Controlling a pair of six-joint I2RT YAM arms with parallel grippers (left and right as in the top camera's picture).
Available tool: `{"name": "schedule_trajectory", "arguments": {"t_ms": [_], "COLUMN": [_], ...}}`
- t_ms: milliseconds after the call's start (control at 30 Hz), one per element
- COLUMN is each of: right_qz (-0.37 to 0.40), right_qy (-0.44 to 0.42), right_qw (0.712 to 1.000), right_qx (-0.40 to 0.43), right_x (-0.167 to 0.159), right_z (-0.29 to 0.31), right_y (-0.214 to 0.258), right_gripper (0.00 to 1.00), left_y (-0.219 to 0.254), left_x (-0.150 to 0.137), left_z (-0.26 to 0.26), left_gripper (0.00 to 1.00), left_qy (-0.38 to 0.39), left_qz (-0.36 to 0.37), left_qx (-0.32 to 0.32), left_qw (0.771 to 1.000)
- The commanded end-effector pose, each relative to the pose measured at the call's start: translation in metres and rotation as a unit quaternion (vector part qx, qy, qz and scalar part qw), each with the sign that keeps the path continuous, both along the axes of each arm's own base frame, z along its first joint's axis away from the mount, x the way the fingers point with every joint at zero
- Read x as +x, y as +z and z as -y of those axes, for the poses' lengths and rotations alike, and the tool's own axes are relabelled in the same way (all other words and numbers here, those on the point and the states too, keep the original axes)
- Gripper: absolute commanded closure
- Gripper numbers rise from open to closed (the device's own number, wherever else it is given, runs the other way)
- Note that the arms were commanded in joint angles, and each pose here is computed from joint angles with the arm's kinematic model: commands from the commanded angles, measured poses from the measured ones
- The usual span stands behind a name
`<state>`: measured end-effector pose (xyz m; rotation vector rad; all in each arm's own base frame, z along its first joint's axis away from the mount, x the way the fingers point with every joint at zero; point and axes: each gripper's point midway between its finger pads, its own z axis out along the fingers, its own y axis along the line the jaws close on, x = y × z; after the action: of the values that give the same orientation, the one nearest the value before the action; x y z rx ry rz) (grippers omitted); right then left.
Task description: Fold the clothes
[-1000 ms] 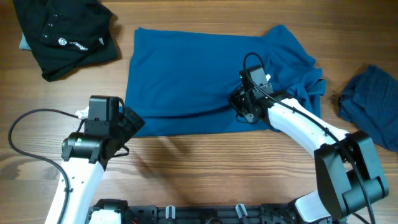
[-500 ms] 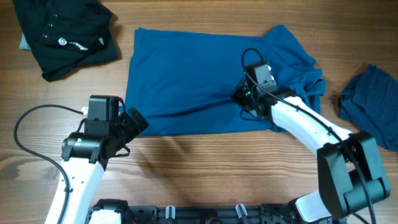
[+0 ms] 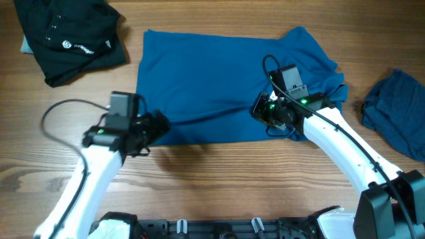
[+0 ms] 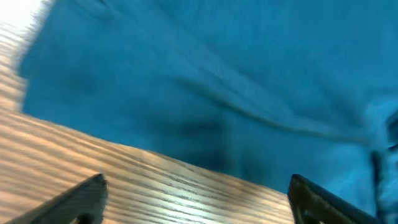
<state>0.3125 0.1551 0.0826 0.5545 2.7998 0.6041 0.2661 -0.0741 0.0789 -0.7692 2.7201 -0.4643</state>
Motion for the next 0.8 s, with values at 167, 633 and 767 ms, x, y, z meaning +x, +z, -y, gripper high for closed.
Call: {"name": "schedule_trajectory", "arguments": {"t_ms": [167,633,767], "right_qz": [-0.022,-0.032,-0.033], "right_qy": [0.02,0.021,0.02], "right_qw": [1.0,0.999,0.999], "right_qx": [0.002,-0.002,-0.002], "right_x": [-0.017,-0.02,-0.02], "right_z": [-0.001,0.0,0.001], "right_y": [-0.013,-0.018,-0.018], "right_gripper": [0.71,0.71,0.71], "left_y": [-0.038,-0.072,-0.077], "left_x": [0.014,0.044,0.048], "left_z": [0.042,0.024,0.013], "left_gripper": [0.72,0.96,0.96], "left_qy": [-0.064,-0.014,0.003], "left_qz": [-0.026,-0.019,-0.022], "left_qx": [-0.005,0.027,0.027], "left_qw": [0.998,0.999,0.999]}}
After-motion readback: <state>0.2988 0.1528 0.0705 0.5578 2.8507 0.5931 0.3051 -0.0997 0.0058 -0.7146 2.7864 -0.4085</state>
